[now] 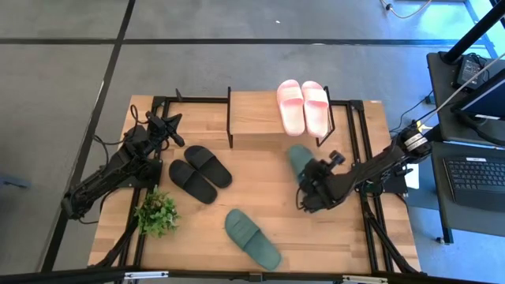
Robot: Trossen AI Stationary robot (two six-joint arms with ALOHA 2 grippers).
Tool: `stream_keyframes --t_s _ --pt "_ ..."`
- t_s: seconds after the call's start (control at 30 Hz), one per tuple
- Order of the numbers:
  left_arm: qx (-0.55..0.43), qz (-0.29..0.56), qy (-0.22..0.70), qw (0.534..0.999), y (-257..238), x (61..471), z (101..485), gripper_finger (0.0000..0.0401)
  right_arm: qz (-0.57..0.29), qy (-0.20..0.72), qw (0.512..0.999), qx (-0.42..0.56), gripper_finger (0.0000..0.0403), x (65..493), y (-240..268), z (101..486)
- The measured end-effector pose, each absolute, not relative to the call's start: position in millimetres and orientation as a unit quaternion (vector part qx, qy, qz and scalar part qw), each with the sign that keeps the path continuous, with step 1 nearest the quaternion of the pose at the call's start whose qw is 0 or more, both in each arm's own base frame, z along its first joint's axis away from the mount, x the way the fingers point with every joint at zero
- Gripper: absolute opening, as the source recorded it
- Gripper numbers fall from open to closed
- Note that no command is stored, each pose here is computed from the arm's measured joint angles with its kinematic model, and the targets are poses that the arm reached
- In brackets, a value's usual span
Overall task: Pick and place slides into the shelf
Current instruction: Put the right green slide under the shelf
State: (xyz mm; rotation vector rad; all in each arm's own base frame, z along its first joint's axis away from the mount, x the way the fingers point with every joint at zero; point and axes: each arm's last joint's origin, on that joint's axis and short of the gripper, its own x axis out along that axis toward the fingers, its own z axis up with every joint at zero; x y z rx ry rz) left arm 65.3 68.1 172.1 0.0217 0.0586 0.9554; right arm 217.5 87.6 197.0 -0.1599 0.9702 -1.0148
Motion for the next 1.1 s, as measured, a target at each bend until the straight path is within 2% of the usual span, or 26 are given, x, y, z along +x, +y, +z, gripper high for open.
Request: stream_keyframes --t_s 0.13,0.5,0.83,1.1 --pt "0.01 0.46 0.028 0.888 68.1 65.3 172.1 0.0 -0.51 0.425 0.747 -0.043 0.0014 200.9 79.2 173.8" --pt "0.007 0.46 0.026 0.887 68.1 65.2 172.1 0.0 -0.551 0.407 0.729 -0.008 0.0015 180.2 55.5 133.5" --pt "0.007 0.46 0.026 0.887 68.1 65.2 172.1 0.0 -0.519 0.398 0.757 -0.002 0.0015 194.7 43.4 117.8" --pt "0.006 0.46 0.026 0.887 68.1 65.2 172.1 0.0 -0.54 0.403 0.739 -0.002 0.0021 193.6 26.2 111.6"
